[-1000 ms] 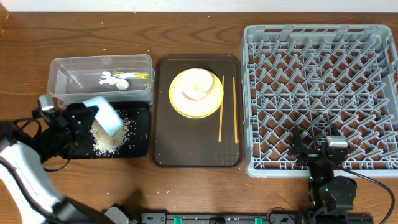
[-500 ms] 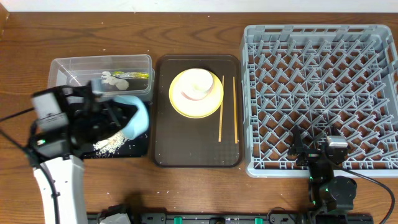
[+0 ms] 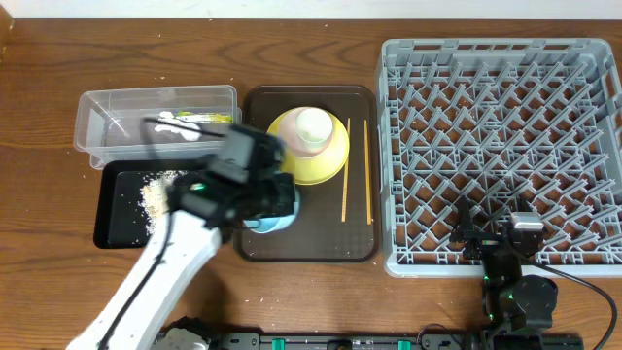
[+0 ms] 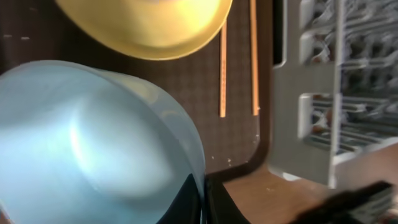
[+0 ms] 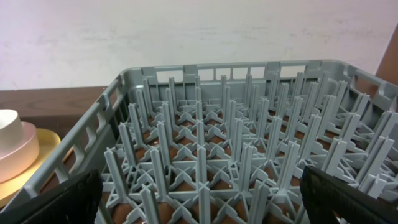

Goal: Sort waste into correct bins and load items into the dishwasher rack
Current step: 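Carry the emptied blue bowl back and set it on the brown tray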

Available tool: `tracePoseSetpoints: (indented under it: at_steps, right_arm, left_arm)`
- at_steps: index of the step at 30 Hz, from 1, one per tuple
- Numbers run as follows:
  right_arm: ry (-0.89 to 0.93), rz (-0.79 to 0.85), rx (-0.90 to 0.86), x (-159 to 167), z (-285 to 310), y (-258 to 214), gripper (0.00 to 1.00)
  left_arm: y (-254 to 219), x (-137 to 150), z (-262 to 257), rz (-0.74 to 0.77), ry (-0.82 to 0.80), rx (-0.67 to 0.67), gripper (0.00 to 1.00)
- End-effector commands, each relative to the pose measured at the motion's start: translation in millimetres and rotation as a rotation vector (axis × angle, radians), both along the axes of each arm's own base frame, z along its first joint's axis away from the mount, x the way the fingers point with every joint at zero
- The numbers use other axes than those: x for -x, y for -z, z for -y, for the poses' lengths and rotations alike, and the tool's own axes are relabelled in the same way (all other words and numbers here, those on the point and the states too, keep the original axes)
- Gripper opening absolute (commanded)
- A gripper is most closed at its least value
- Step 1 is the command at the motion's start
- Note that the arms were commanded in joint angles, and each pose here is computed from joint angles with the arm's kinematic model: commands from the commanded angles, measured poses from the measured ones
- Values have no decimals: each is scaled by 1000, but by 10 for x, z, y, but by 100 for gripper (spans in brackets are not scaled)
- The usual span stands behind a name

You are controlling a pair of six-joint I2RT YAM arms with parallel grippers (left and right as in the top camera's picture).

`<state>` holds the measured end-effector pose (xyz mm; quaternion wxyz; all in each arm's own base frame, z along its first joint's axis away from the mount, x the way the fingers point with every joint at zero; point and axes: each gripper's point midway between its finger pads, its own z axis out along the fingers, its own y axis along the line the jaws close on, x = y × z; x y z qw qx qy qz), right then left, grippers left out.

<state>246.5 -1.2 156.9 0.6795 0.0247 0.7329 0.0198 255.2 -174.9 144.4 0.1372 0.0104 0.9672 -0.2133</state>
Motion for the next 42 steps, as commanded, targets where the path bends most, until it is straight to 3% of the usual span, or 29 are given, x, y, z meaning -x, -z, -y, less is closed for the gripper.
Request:
tracePoseSetpoints:
  at_steps: [1, 12, 32, 35, 38, 42]
  right_arm:
    - [6, 0, 12, 2, 17, 7, 99]
    - [6, 0, 12, 2, 17, 7, 99]
    - [6, 0, 12, 2, 17, 7, 99]
    - [6, 0, 12, 2, 17, 7, 99]
    - [6, 0, 12, 2, 17, 7, 99]
    - [6, 0, 12, 2, 17, 7, 99]
  left_arm:
    - [180, -79, 39, -4, -45, -105, 6]
    - [761, 21, 225, -126, 6, -232, 6]
    - [866, 59, 201, -155, 9, -254, 8]
    - [865, 53, 206, -152, 9, -252, 17]
    - [861, 37, 218, -146, 9, -247, 34]
    - [846, -58, 116, -111, -22, -286, 40]
